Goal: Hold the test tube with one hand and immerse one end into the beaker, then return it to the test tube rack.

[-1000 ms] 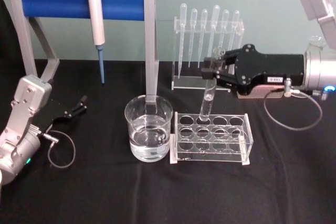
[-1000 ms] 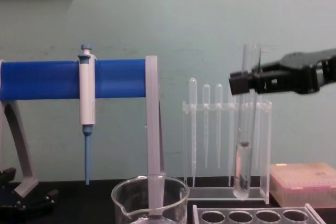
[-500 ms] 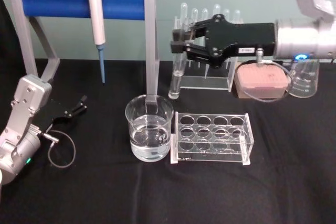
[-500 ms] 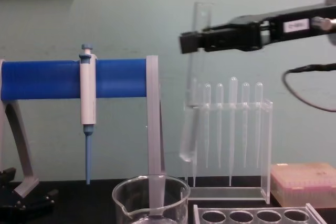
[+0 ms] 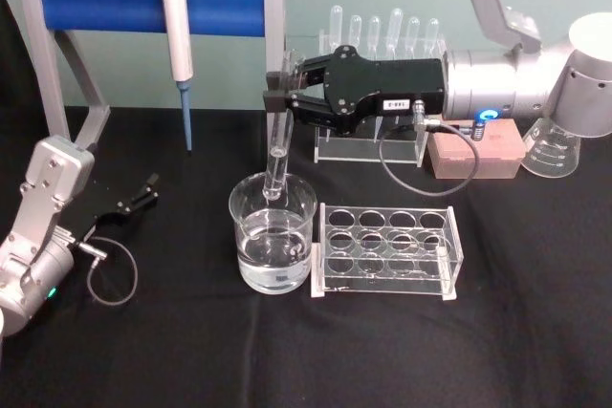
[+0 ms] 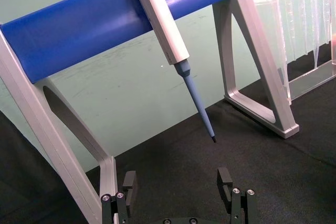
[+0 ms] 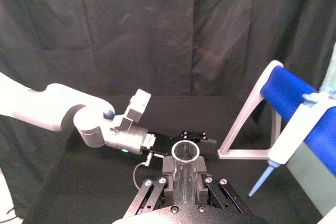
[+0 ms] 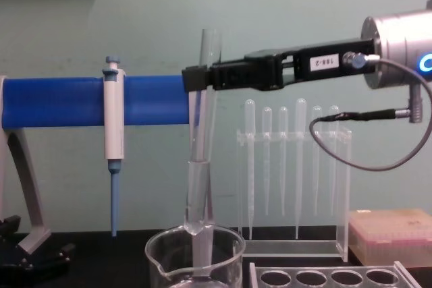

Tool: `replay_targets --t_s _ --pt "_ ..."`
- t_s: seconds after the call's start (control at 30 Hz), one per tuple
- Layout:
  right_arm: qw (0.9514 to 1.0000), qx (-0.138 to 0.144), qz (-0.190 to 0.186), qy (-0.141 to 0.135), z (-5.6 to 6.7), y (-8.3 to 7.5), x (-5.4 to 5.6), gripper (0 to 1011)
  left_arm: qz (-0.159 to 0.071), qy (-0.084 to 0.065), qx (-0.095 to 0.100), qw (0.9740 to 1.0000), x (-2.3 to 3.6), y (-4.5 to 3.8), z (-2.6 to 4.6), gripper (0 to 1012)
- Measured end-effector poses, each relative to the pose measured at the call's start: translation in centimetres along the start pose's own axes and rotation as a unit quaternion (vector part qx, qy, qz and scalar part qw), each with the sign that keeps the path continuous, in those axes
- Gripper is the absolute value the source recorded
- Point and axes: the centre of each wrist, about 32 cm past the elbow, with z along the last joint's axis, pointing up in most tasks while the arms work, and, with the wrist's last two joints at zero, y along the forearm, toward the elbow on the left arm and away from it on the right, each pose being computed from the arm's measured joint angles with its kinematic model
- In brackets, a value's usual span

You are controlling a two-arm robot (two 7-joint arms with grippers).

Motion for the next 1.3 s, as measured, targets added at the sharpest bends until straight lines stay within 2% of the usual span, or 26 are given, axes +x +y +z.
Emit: replay_targets --t_s 0.3,0.53,0.67,0.97,1.3 --pt "0.9998 -0.019 0.002 0.000 -1.1 0.9 -0.1 235 0.000 0.000 0.000 1.0000 0.00 0.00 0.00 1000" --pt "0.9991 -0.043 -0.006 -0.001 -2.8 1.6 -0.7 234 0.000 0.000 0.000 1.0000 0.00 0.00 0.00 1000" --pt "0.9985 -0.052 -0.015 0.001 -4.2 2.1 -1.2 234 0.000 0.000 0.000 1.0000 0.00 0.00 0.00 1000" --pt "0.9978 -0.062 -0.025 0.007 -6.4 2.7 -1.7 234 0.000 0.000 0.000 1.0000 0.00 0.00 0.00 1000" --pt "0.9973 -0.063 -0.036 0.011 -7.6 2.7 -2.2 234 0.000 0.000 0.000 1.0000 0.00 0.00 0.00 1000"
